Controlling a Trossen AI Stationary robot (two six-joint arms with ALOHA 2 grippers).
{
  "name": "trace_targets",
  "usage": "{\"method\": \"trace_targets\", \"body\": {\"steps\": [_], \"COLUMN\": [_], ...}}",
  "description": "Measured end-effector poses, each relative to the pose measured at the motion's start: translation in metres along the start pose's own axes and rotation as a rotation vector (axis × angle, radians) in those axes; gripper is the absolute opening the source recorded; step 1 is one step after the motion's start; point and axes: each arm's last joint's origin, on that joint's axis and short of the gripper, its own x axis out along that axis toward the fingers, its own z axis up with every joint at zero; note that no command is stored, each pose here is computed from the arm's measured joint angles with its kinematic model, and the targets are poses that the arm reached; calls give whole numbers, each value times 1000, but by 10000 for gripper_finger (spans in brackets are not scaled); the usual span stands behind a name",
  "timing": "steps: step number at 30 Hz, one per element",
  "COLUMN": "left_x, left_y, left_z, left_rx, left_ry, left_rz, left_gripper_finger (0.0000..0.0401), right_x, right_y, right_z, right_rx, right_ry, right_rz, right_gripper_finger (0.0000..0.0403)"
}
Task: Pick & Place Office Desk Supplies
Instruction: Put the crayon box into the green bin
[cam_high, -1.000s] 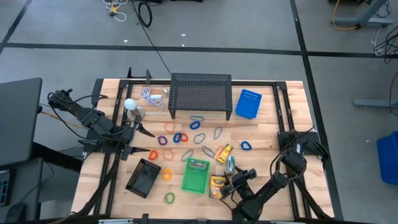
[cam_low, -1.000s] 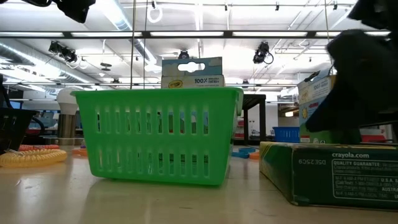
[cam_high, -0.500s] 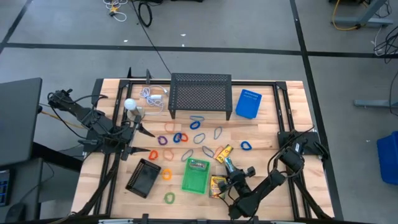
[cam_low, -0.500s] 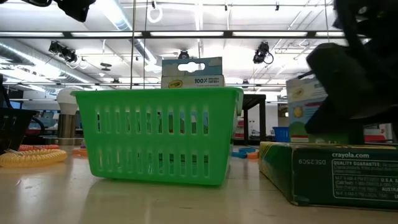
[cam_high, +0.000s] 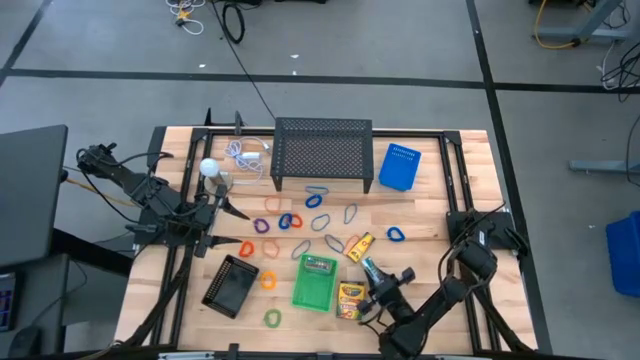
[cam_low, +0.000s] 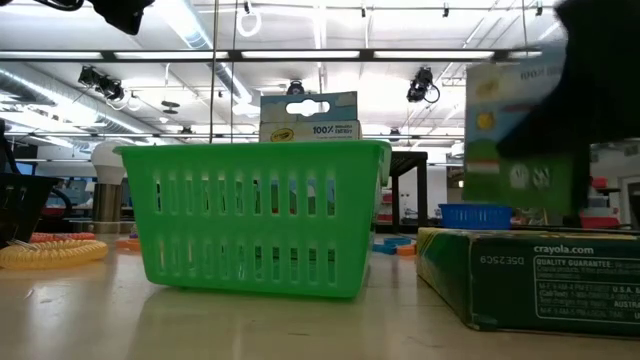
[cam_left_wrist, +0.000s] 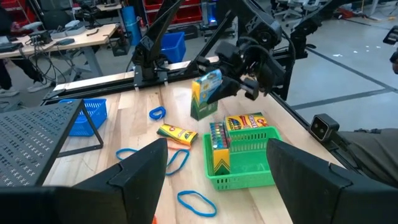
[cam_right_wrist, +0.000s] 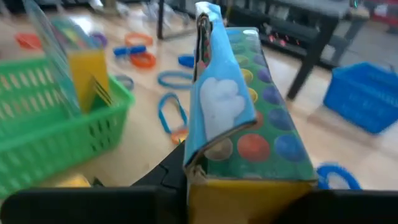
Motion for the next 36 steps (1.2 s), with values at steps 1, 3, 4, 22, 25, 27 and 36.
{"method": "trace_targets", "body": {"steps": [1, 3, 4, 22, 25, 27, 36], "left_x": [0, 0, 0, 0, 0, 0, 0], "left_y": [0, 0, 1, 2, 2, 2, 2], "left_z": [0, 0, 0, 1, 2, 2, 3], "left_rx": [-1, -8, -12, -44, -48, -50, -44], "left_ry": [0, 0, 0, -10, -15, -20, -31], "left_rz": [1, 11, 21, 65, 65, 65, 65], "left_gripper_finger": [283, 283, 283, 283, 283, 283, 283], "right_x": [-2, -5, -6, -31, -29, -28, -23], "right_y": [-1, -2, -3, -5, 0, 3, 24], "right_z": [4, 11, 16, 63, 63, 63, 65], "right_rx": [3, -10, -13, -67, -66, -66, -90], "right_ry": [-14, -44, -62, -181, -178, -176, -122], "right_rz": [15, 48, 67, 240, 242, 245, 279], "right_gripper_finger": [97, 97, 97, 97, 97, 97, 97]}}
